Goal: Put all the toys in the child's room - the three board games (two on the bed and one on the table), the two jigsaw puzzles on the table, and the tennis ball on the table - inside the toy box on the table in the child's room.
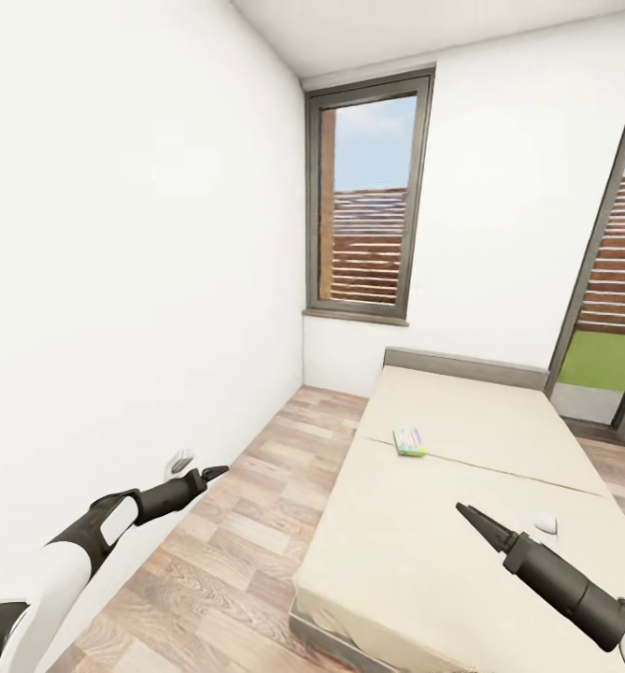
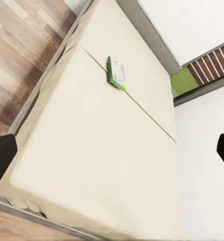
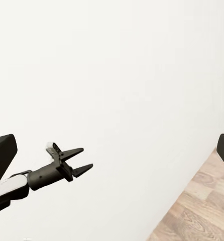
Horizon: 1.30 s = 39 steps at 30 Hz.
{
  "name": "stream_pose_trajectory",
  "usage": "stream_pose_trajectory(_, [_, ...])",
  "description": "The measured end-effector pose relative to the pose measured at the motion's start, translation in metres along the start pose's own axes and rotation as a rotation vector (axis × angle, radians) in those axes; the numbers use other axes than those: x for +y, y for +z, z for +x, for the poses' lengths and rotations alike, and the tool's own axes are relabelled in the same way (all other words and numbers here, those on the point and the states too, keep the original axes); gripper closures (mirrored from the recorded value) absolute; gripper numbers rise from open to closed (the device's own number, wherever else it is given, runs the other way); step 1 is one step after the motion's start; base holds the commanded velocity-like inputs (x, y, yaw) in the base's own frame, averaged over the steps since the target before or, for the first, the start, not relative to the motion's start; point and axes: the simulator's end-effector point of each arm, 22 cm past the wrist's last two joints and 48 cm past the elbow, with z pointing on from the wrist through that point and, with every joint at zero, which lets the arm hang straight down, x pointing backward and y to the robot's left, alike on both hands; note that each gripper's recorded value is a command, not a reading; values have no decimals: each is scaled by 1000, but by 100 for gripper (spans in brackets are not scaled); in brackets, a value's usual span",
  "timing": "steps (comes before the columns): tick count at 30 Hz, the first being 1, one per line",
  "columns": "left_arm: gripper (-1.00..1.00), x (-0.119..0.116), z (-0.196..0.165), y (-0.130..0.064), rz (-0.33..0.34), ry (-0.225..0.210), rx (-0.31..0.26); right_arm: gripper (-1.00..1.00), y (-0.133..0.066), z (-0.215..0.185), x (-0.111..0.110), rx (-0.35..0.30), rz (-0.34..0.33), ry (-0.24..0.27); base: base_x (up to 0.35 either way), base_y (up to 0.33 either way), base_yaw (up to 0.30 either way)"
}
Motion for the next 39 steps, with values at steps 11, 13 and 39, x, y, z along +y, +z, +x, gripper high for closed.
stream_pose_trajectory(11, [-100, -1, -7, -8, -2, 2, -7, -100, -14, -31, 6, -57, -25, 96, 0, 0, -210])
stream_pose_trajectory(13, [-100, -2, -8, -8, -1, 4, -7, -100, -17, -39, 9, -79, -37, 102, 0, 0, -214])
stream_pose_trajectory(39, [-100, -4, -11, -10, 1, 7, -12, -100, -10, -49, -29, -78, 150, 216, 0, 5, -40])
